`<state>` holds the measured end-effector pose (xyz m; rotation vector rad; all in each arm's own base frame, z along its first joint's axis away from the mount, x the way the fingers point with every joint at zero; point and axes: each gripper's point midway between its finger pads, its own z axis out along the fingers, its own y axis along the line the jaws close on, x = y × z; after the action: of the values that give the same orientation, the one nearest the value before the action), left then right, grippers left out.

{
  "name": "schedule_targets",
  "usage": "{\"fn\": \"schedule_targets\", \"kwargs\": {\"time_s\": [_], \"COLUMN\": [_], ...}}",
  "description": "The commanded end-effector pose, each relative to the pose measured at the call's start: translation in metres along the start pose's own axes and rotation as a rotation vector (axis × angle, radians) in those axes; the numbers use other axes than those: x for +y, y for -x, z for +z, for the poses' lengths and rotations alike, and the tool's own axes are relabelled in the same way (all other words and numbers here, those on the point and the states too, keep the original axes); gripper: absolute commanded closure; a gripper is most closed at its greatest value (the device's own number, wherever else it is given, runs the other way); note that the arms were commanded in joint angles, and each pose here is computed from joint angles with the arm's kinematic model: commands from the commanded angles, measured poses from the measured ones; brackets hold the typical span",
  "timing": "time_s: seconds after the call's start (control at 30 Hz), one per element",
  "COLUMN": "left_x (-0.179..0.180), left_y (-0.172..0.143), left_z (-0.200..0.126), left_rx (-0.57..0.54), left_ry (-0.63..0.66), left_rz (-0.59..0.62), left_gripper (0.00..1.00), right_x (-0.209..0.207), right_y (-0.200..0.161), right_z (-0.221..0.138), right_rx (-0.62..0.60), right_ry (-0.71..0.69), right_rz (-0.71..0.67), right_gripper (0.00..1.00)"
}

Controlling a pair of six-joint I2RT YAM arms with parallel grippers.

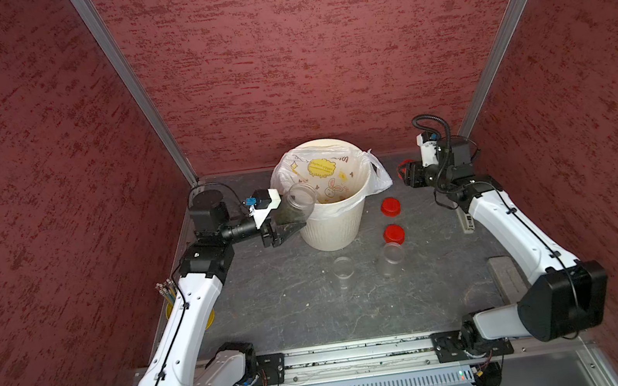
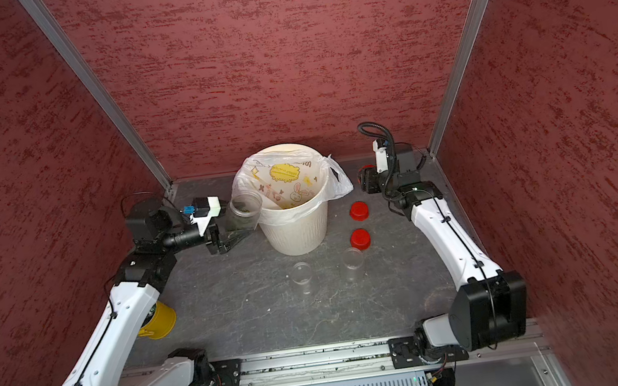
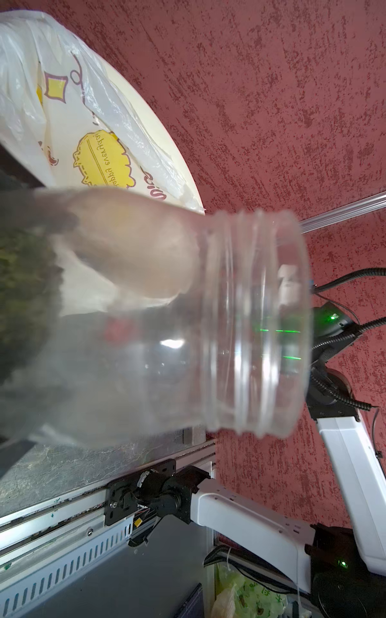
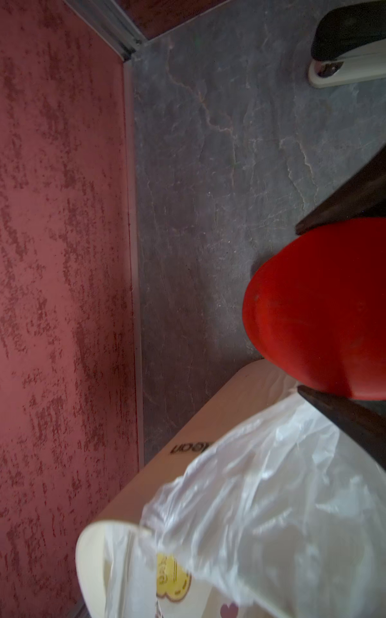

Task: Empty moldy tea leaves from jars
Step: Place the lid at the center of the board.

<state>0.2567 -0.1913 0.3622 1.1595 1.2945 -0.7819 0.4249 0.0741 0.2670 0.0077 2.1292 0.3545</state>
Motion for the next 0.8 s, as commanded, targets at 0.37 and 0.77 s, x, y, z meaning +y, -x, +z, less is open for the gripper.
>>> {"fn": "schedule_targets", "kwargs": {"time_s": [0.37,0.77], "left_x": [-0.001,-0.002], "left_y": [0.005,0.006], "left_z": [-0.003,-0.004], "left_rx": [-0.014,-0.014], "left_ry": [0.006,0.008], "left_rz": [0.016,0.018], "left_gripper": [0.36,0.35], "right_x": [-0.063,-0.095], "right_y": [-0.066,-0.115], "right_z": [0.052,0.077], "right_rx": [0.049,0.157], "right_ry": [-0.112,-0.207], "right_rz": [0.193,0.219], "right_gripper": [0.72,0.7]}}
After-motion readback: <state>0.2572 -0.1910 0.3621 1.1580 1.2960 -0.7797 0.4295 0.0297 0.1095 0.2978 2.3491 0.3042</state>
